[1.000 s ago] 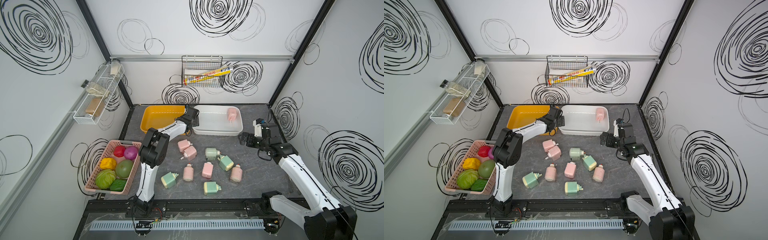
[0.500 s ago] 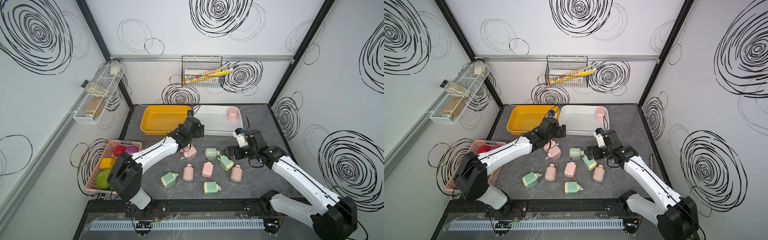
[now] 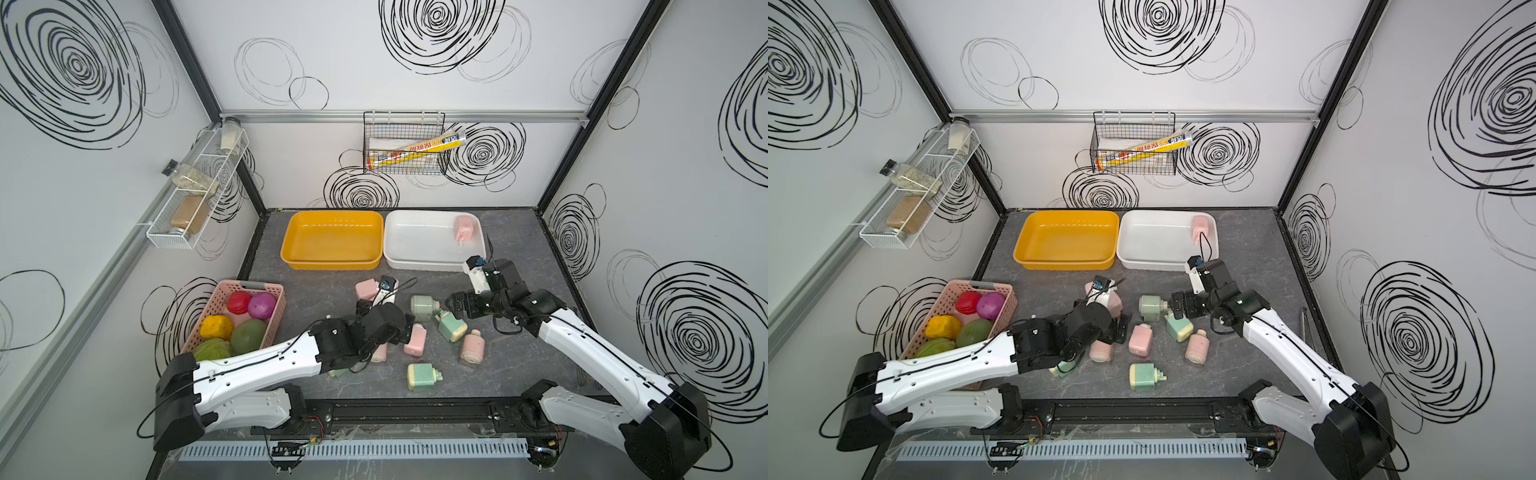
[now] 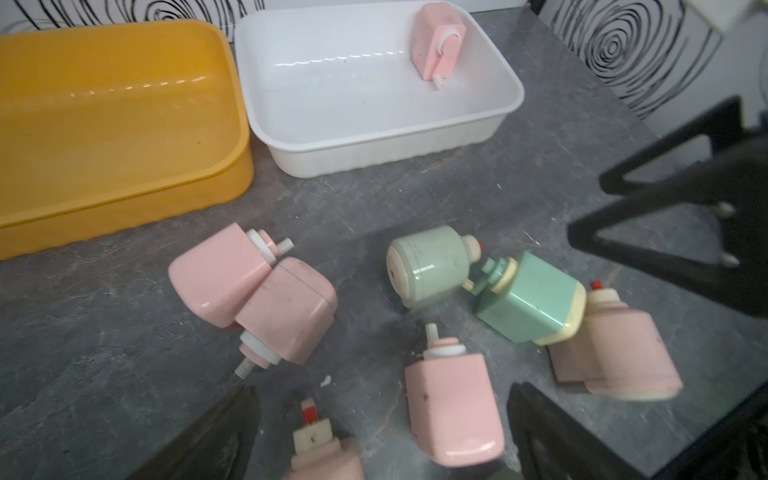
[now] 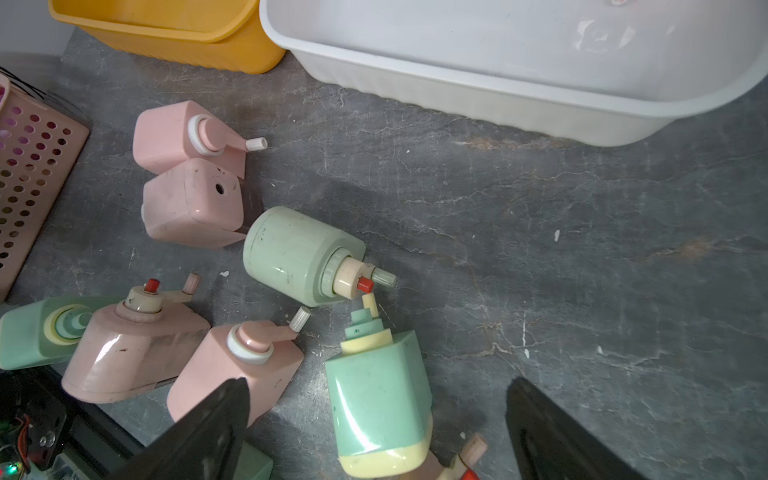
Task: Place the pencil sharpeners by color into the storage box
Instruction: Pick up the pencil sharpener from the center of the board, then place the pencil sharpener in the storage box.
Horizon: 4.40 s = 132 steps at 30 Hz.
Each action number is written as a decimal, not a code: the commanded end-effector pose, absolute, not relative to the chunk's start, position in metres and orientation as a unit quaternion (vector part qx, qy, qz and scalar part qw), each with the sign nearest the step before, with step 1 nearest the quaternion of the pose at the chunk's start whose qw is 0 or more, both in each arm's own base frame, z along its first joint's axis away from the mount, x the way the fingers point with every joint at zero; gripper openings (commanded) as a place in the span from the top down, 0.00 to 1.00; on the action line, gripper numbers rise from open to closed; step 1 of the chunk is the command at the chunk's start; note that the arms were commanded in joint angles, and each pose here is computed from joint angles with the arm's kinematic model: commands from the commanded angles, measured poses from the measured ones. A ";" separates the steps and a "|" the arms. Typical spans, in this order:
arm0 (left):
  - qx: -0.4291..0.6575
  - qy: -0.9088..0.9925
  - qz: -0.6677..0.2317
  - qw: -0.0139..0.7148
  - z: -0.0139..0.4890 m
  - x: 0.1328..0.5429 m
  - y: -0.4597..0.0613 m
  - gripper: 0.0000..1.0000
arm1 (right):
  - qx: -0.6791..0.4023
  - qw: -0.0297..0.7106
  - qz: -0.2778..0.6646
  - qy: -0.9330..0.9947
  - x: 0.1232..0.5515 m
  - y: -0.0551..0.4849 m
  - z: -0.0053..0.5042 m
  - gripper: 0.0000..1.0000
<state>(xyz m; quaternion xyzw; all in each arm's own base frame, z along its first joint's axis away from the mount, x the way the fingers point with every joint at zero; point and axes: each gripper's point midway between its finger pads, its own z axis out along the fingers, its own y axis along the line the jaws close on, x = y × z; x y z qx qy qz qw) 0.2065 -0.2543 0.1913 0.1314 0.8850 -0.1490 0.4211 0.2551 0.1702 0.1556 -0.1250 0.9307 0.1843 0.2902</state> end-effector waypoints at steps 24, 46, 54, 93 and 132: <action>0.174 0.899 -0.170 0.363 0.105 0.160 -0.303 0.11 | -0.094 0.323 0.171 0.926 0.268 0.162 0.169 0.00; 0.152 0.917 -0.132 0.345 0.078 0.176 -0.310 0.24 | -0.088 0.318 0.173 0.928 0.264 0.161 0.163 0.00; 0.149 0.916 -0.126 0.350 0.077 0.182 -0.311 0.28 | -0.087 0.317 0.173 0.928 0.264 0.160 0.162 0.00; 0.432 0.777 -0.222 0.400 0.155 0.226 -0.303 1.00 | -0.248 0.405 0.253 0.843 0.237 0.192 0.229 0.00; 0.681 0.540 -0.287 0.403 0.254 0.170 -0.303 1.00 | -0.652 0.381 0.236 0.611 0.148 0.254 0.249 0.05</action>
